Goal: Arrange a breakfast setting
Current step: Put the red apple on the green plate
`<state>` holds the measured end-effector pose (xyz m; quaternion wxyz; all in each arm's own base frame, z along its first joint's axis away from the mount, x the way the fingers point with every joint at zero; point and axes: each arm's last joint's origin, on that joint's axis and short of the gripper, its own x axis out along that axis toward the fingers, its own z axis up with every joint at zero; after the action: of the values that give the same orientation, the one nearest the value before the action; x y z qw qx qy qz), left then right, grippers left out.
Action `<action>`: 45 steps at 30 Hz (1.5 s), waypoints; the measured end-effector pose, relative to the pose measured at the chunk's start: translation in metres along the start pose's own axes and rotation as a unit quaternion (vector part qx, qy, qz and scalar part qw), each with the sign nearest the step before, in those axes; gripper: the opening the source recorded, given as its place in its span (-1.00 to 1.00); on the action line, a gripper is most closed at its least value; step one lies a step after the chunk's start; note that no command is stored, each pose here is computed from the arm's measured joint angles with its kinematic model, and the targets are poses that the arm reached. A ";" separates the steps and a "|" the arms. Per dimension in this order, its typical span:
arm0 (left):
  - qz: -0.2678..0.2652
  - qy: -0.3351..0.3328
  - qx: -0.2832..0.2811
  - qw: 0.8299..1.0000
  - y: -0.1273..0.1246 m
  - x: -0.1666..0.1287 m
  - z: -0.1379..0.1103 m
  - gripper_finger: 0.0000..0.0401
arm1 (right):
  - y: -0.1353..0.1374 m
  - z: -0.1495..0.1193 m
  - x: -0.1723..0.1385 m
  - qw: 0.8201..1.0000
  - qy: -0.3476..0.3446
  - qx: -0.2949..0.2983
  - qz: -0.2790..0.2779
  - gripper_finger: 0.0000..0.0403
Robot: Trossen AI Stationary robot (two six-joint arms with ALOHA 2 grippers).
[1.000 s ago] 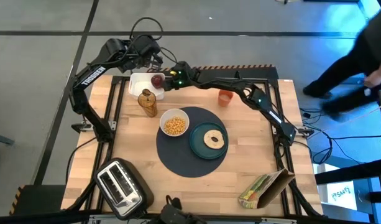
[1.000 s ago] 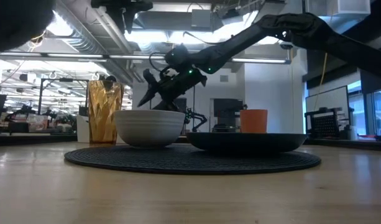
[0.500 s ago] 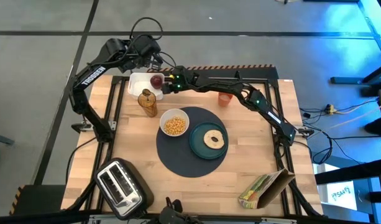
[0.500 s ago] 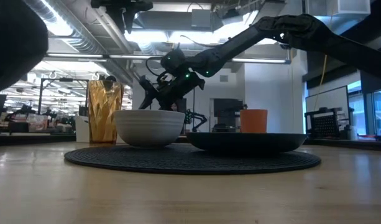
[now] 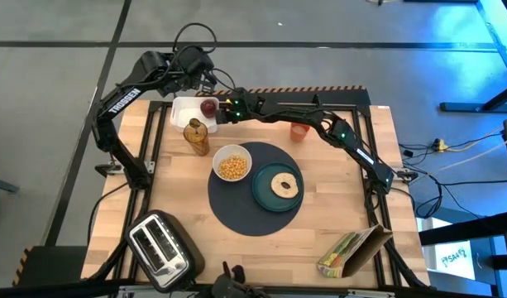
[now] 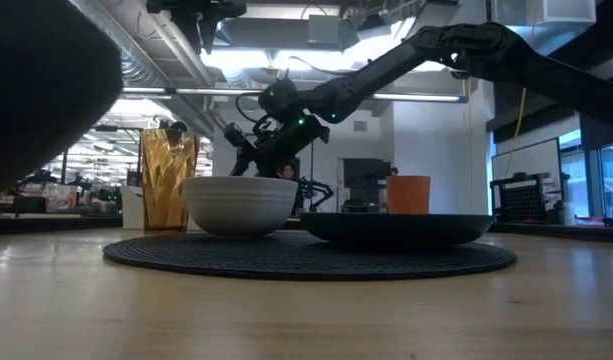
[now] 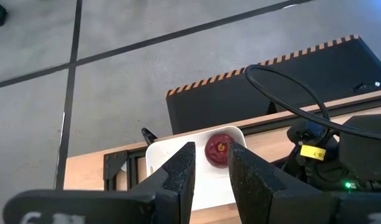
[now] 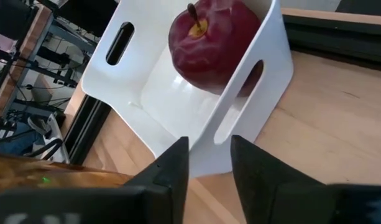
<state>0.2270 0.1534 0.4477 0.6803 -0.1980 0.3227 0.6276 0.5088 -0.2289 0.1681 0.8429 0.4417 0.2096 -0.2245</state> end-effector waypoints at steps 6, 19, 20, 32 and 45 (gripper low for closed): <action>0.001 0.002 0.003 1.000 0.000 0.000 0.000 -0.56 | -0.002 -0.002 -0.001 1.000 0.012 0.000 -0.017 -0.62; 0.011 0.014 0.015 1.000 0.002 0.000 -0.003 -0.56 | 0.007 0.015 -0.021 0.992 0.025 -0.041 -0.118 -0.66; 0.011 0.014 0.015 1.000 0.002 0.000 -0.003 -0.56 | 0.003 0.016 -0.022 0.990 0.027 -0.043 -0.132 -0.66; 0.011 0.014 0.016 1.000 0.003 0.000 -0.003 -0.56 | 0.004 0.021 -0.028 0.992 0.047 -0.053 -0.106 -0.66; 0.010 0.018 0.021 1.000 0.004 0.001 -0.002 -0.56 | 0.041 0.011 -0.019 0.992 0.006 -0.127 0.003 -0.66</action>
<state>0.2229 0.1533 0.4456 0.6723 -0.1915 0.3497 0.6237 0.5184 -0.2137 0.2106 0.8917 0.3327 0.2400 -0.1914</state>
